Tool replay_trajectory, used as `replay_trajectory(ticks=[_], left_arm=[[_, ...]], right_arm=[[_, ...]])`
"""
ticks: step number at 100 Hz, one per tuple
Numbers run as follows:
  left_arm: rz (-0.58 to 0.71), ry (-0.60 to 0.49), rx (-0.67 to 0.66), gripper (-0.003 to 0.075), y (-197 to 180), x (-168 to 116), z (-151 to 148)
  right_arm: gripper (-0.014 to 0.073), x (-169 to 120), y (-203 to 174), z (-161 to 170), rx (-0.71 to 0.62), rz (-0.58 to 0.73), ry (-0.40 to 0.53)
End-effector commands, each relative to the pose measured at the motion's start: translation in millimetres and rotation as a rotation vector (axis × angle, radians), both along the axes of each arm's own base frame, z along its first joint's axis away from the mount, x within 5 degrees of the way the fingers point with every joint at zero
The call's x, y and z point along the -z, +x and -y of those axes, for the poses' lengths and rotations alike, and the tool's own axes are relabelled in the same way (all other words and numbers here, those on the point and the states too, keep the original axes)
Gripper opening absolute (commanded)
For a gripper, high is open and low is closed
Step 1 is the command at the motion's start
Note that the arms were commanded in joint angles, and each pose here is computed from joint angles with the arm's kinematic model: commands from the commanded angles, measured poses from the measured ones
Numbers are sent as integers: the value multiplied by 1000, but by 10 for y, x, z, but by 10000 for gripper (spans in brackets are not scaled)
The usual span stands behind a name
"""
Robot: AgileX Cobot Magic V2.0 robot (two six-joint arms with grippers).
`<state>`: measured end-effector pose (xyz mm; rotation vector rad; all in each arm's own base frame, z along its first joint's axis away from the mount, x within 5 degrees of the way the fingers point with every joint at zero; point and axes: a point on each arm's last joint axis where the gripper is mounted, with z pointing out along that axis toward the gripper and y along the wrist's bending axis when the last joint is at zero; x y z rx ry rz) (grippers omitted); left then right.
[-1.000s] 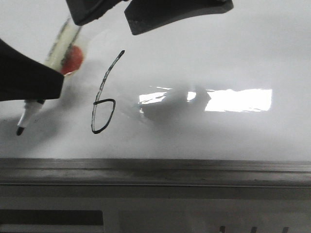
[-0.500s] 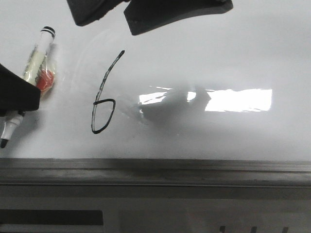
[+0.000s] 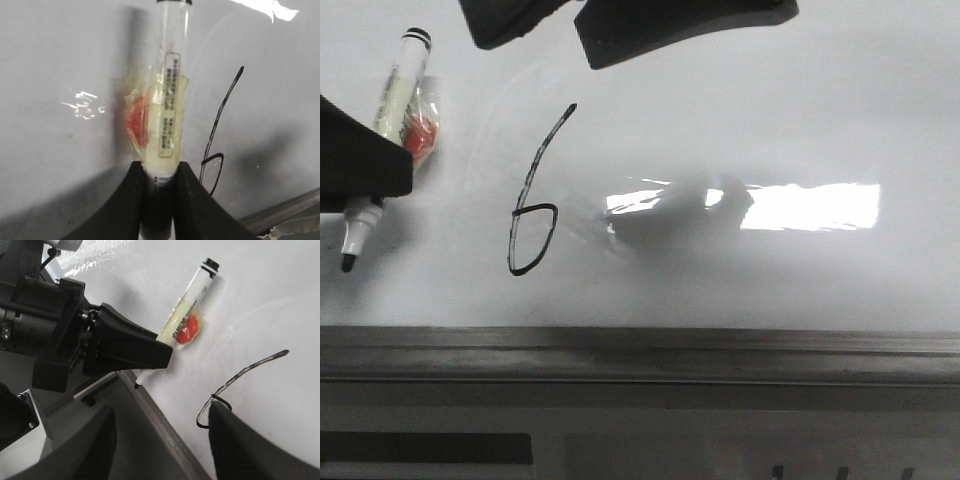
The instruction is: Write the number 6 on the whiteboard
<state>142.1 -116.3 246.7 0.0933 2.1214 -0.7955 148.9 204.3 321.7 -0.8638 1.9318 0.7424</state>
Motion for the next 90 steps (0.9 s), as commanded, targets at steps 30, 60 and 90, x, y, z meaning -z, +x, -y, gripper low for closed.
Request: replay_trajectory(ticks=[30, 60, 90], left_arm=[[15, -62, -48, -8, 139, -34, 96], [10, -56, -49, 269, 155, -11, 110], [49, -90, -48, 298, 101, -116, 65]], right_arm=[[361, -229, 33, 35, 39, 82, 97], [361, -229, 33, 35, 39, 82, 97], [361, -229, 33, 35, 39, 82, 97]])
